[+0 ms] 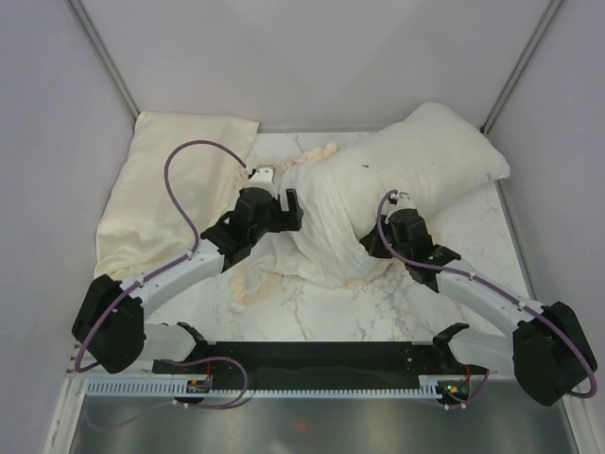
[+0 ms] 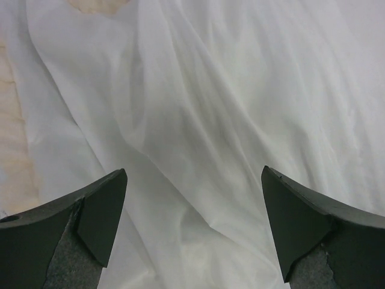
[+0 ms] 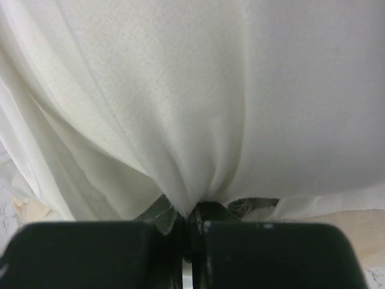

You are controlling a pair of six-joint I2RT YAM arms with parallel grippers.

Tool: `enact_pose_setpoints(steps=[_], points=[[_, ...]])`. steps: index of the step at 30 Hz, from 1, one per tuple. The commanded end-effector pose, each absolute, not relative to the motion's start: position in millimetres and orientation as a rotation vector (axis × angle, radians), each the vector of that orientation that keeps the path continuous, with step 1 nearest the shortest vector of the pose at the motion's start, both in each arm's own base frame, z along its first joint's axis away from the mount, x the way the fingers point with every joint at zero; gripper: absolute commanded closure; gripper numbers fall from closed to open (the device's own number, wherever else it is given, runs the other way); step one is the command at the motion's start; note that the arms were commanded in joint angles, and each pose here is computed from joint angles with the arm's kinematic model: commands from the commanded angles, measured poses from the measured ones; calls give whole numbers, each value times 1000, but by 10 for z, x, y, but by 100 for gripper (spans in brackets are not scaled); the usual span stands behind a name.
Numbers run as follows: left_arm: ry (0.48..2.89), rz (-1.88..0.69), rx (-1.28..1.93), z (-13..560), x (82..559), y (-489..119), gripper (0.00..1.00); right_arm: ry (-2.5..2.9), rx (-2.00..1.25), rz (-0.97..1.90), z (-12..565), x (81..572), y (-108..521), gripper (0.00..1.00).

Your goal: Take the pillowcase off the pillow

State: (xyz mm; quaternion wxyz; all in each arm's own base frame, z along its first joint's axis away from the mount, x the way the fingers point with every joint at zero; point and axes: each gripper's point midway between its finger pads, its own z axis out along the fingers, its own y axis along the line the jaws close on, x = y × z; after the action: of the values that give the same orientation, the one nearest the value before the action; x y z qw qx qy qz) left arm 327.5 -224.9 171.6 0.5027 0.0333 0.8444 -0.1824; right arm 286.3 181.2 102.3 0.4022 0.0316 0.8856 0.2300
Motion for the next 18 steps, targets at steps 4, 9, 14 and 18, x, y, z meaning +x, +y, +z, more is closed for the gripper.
enact_pose_setpoints(steps=[4,9,14,18], points=[[1951,-524,25,1857,3661,-2485,0,2241,88,523,1006,2790,1665,100],[1957,-571,58,1651,3818,-2599,18,2235,85,540,1052,2766,1674,100],[1981,-553,69,1489,3874,-2581,98,2192,102,510,1237,2804,1610,100],[2024,-508,14,1319,3831,-2312,98,2145,123,404,1455,2875,1438,100]])
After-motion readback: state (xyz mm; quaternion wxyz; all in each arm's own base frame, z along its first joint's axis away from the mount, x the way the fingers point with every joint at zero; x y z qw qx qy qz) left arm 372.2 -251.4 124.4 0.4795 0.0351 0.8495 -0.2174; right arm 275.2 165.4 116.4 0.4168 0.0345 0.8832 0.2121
